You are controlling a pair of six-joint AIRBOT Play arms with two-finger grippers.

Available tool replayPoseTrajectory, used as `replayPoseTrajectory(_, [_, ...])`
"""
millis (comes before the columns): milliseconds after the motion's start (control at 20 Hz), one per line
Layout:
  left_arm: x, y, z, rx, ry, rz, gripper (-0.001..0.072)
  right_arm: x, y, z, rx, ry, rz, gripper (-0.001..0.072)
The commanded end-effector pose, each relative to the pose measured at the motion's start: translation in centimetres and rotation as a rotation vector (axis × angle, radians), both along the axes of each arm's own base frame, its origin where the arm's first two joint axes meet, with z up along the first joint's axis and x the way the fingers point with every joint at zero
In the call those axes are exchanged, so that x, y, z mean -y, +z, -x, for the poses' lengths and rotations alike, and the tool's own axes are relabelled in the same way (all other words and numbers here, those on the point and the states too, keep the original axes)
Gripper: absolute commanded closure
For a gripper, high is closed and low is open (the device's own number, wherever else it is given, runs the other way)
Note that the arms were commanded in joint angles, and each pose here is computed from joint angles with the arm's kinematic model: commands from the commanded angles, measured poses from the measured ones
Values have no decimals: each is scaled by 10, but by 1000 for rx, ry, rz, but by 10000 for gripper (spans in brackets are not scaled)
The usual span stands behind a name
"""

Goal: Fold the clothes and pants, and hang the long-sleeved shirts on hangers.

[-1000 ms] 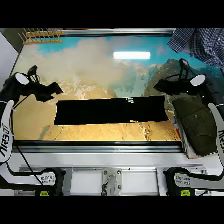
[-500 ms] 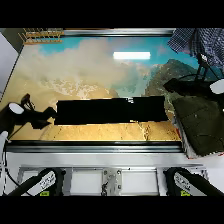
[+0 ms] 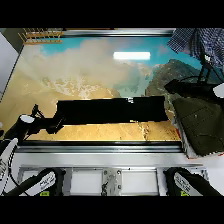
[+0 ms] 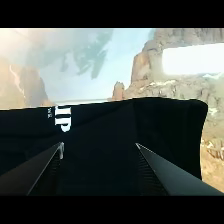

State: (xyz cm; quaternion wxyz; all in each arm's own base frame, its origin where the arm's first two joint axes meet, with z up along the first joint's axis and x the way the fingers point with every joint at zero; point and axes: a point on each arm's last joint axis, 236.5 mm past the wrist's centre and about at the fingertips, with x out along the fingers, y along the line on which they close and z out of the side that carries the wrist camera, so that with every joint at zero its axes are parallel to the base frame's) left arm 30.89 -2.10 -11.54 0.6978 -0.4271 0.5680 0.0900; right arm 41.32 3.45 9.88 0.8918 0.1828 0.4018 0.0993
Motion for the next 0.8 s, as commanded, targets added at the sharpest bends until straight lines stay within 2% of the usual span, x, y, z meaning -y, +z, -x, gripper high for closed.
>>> replayPoseTrajectory(0, [15,-3,-25,26,-48,-9,309,-1,0,1,-1,2,-1,225])
replayPoseTrajectory(50, [18,-2,-29,29,-69,-13,575,-1,0,2,-5,4,-2,225])
replayPoseTrajectory(100, [18,0,-34,37,-87,-26,699,-1,-2,4,-15,8,-4,225])
replayPoseTrajectory(250, [-6,15,-37,42,-163,-115,699,7,-15,19,-91,28,24,223])
replayPoseTrajectory(350, [-35,30,-35,55,-162,-180,699,21,-29,34,-161,30,66,222])
replayPoseTrajectory(500, [-61,47,-33,90,-130,-227,699,34,-52,49,-236,5,56,213])
replayPoseTrajectory(550, [-61,50,-31,97,-141,-230,696,37,-62,55,-258,1,51,112])
replayPoseTrajectory(600, [-60,54,-31,106,-151,-235,551,39,-75,62,-292,-4,42,14])
replayPoseTrajectory(650, [-60,58,-31,117,-151,-238,300,42,-88,68,-333,-12,27,6])
replayPoseTrajectory(700, [-60,64,-32,132,-150,-244,255,46,-101,74,-377,-23,11,6])
replayPoseTrajectory(750, [-59,71,-32,149,-150,-249,256,51,-115,78,-418,-37,-7,6])
